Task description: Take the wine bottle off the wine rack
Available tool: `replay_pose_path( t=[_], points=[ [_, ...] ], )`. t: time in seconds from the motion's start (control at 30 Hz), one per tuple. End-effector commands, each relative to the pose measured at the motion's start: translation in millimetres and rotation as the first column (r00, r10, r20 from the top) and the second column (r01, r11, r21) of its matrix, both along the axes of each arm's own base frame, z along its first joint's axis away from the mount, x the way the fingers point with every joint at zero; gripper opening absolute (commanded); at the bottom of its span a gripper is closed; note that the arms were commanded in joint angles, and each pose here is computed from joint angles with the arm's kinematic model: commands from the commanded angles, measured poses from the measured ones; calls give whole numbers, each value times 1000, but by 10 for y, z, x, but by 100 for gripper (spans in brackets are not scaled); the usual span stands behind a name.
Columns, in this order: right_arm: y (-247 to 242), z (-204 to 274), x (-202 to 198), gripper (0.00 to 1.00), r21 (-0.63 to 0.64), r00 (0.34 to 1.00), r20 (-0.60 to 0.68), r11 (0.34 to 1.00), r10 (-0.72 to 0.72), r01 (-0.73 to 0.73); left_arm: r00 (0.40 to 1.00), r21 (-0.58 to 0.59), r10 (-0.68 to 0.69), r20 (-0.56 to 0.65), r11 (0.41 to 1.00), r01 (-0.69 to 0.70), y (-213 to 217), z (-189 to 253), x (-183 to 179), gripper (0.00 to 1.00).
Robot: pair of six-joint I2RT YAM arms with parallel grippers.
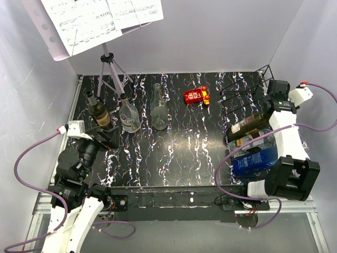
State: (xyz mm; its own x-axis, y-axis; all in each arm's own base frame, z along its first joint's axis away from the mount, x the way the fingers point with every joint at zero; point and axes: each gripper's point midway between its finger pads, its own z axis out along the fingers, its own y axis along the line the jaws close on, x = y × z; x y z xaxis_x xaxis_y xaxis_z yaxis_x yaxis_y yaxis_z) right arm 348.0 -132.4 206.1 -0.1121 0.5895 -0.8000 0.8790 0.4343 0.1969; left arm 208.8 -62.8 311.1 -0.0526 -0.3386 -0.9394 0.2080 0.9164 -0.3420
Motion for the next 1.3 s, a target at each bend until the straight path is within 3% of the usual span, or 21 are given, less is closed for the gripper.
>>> replay_pose_path(
  t=[0.0,0.4,0.57,0.8,1.07,1.27],
  points=[
    [59,385,209,1,-61,980,162,993,112,-104,1000,15,-8,-5,1000,9,-19,-21,26,98],
    [200,845,222,1,-242,939,219,947,267,-213,1000,14,-7,0,1000,7,-14,-8,19,98],
    [377,960,270,1,-310,883,238,894,403,-324,1000,14,-7,1,1000,7,-13,-13,14,98],
    [852,1267,317,1,-438,707,276,739,652,-511,1000,13,-5,4,1000,5,-8,-1,4,98],
    [1346,1691,223,1,-551,541,268,588,797,-592,1000,15,-5,3,1000,5,-7,-4,7,98],
    [1916,1865,120,1,-606,289,273,397,918,-690,1000,14,-1,6,1000,1,2,2,4,98]
  ],
)
